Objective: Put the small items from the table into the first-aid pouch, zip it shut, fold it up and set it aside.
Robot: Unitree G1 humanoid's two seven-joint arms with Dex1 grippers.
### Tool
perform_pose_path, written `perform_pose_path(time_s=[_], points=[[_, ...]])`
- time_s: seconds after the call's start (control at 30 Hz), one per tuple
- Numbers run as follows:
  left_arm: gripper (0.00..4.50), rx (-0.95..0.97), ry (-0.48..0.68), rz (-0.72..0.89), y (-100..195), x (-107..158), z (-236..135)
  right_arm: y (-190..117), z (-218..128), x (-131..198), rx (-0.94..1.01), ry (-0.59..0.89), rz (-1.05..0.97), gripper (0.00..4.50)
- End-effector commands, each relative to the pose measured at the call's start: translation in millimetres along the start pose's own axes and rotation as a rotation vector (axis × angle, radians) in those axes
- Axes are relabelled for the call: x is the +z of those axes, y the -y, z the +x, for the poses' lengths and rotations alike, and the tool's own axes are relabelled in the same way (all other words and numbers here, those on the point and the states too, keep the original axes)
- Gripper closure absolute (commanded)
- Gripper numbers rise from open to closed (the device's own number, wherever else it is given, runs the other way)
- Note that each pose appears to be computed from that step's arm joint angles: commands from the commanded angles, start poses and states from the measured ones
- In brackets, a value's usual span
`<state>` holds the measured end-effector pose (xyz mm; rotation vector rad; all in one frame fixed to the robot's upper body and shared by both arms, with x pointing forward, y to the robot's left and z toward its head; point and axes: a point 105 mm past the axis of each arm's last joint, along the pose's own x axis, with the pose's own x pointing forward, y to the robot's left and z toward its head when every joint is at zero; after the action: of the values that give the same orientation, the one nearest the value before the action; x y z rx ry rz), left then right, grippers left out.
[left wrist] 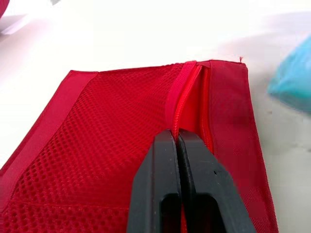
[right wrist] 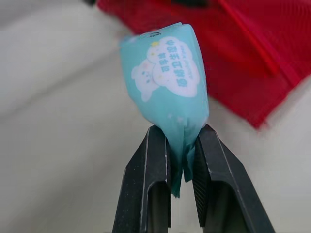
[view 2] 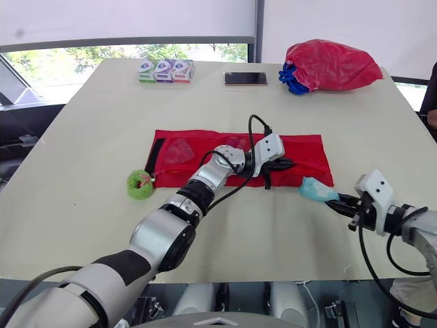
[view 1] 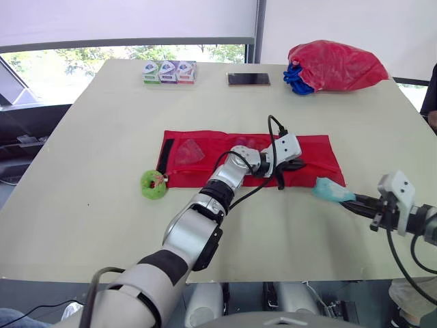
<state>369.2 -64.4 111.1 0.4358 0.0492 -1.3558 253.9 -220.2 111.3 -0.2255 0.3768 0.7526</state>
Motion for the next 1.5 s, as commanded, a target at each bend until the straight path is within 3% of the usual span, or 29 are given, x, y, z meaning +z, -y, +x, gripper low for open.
perform_pose_path(time_s=[0.03, 0.27, 0.67, 0.8, 0.9, 1.2, 1.4, 1.43, 1.5], points=[[4.5, -0.01, 0.056, 0.038, 1, 19, 4, 1, 8, 9, -0.096, -0.003, 0.023, 4.33], [4.5, -0.038, 0.075, 0.048, 8, 26, 9, 8, 31, 1, -0.267, -0.035, 0.132, 4.33], [4.5, -0.134, 0.11, 0.057, 38, 32, 24, 20, 78, 29, -0.554, 0.143, 0.405, 4.33], [4.5, -0.105, 0.099, 0.049, 34, 31, 26, 13, 79, 32, -0.545, 0.146, 0.376, 2.98], [4.5, -0.07, 0.091, 0.036, 28, 31, 27, 7, 71, 31, -0.493, 0.125, 0.314, 1.66], [4.5, -0.018, 0.081, 0.007, 21, 32, 32, -21, 41, 39, -0.255, 0.099, 0.086, 1.66], [4.5, -0.03, 0.092, 0.002, 23, 32, 31, -21, 6, 40, -0.217, 0.139, 0.085, 1.66], [4.5, -0.032, 0.094, 0.001, 23, 31, 31, -18, 0, 37, -0.223, 0.13, 0.102, 1.25], [4.5, -0.043, 0.102, -0.001, 25, 31, 31, -10, -11, 31, -0.253, 0.098, 0.089, 0.86]])
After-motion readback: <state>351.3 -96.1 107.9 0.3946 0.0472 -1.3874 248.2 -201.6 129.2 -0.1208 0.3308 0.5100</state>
